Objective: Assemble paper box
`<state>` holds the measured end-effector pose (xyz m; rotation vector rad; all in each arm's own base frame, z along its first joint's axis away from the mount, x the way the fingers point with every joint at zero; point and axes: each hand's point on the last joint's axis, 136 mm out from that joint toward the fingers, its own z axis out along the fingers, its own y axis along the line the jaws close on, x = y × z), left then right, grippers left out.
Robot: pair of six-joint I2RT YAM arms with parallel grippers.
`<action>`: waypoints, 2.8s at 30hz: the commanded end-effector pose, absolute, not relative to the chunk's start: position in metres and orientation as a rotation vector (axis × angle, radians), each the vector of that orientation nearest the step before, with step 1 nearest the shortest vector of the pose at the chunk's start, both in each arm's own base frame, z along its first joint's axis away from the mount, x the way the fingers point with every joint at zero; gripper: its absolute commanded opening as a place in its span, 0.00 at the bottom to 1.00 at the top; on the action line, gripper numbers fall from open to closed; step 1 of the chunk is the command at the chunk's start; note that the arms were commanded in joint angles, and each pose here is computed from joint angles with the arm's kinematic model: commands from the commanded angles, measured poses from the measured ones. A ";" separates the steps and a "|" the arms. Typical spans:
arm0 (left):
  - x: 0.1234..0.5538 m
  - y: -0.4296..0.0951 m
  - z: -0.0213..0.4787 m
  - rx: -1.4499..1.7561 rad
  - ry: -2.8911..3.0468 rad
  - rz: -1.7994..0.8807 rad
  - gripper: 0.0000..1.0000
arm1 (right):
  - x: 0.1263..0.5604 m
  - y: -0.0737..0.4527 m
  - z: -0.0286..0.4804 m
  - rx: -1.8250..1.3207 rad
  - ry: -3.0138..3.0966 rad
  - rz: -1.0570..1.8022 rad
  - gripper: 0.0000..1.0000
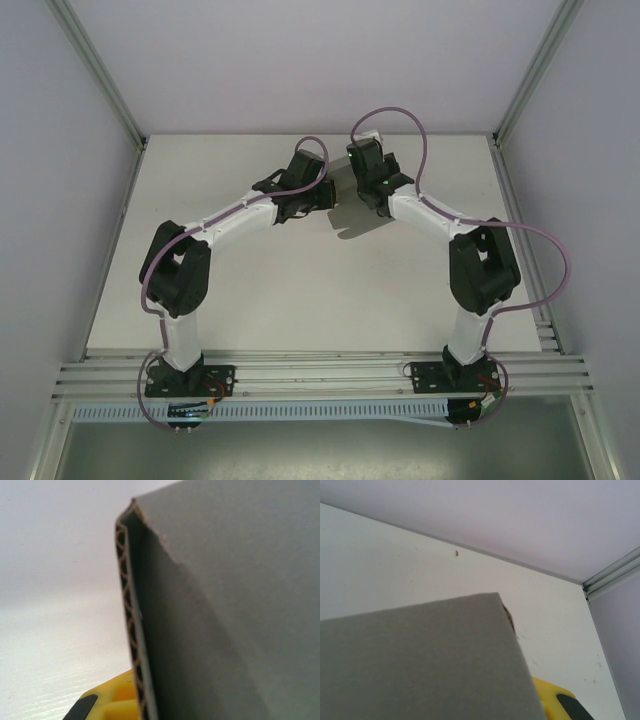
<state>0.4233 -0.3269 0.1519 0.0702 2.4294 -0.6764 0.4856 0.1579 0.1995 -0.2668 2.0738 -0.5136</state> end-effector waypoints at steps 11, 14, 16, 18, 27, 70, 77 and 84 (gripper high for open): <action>0.404 -0.281 0.133 0.006 2.579 -0.509 0.00 | 0.443 0.174 0.199 -0.498 2.082 0.127 0.94; 0.404 -0.285 0.132 0.018 2.578 -0.529 0.00 | 0.423 0.199 0.207 -0.597 2.034 0.314 0.99; 0.404 -0.285 0.130 0.023 2.581 -0.525 0.00 | 0.413 0.205 0.217 -0.614 2.010 0.381 0.99; 0.405 -0.286 0.129 0.034 2.577 -0.527 0.00 | 0.402 0.209 0.231 -0.629 1.976 0.435 0.99; 0.406 -0.291 0.132 0.070 2.558 -0.556 0.00 | 0.377 0.180 0.249 -0.593 1.938 0.326 0.99; 0.396 -0.302 0.153 0.143 2.501 -0.690 0.00 | 0.427 0.196 0.176 -0.780 2.229 0.370 0.54; 0.396 -0.302 0.154 0.146 2.500 -0.689 0.00 | 0.442 0.202 0.179 -0.744 2.202 0.252 0.30; 0.394 -0.306 0.156 0.152 2.500 -0.684 0.00 | 0.460 0.186 0.186 -0.590 2.166 -0.170 0.00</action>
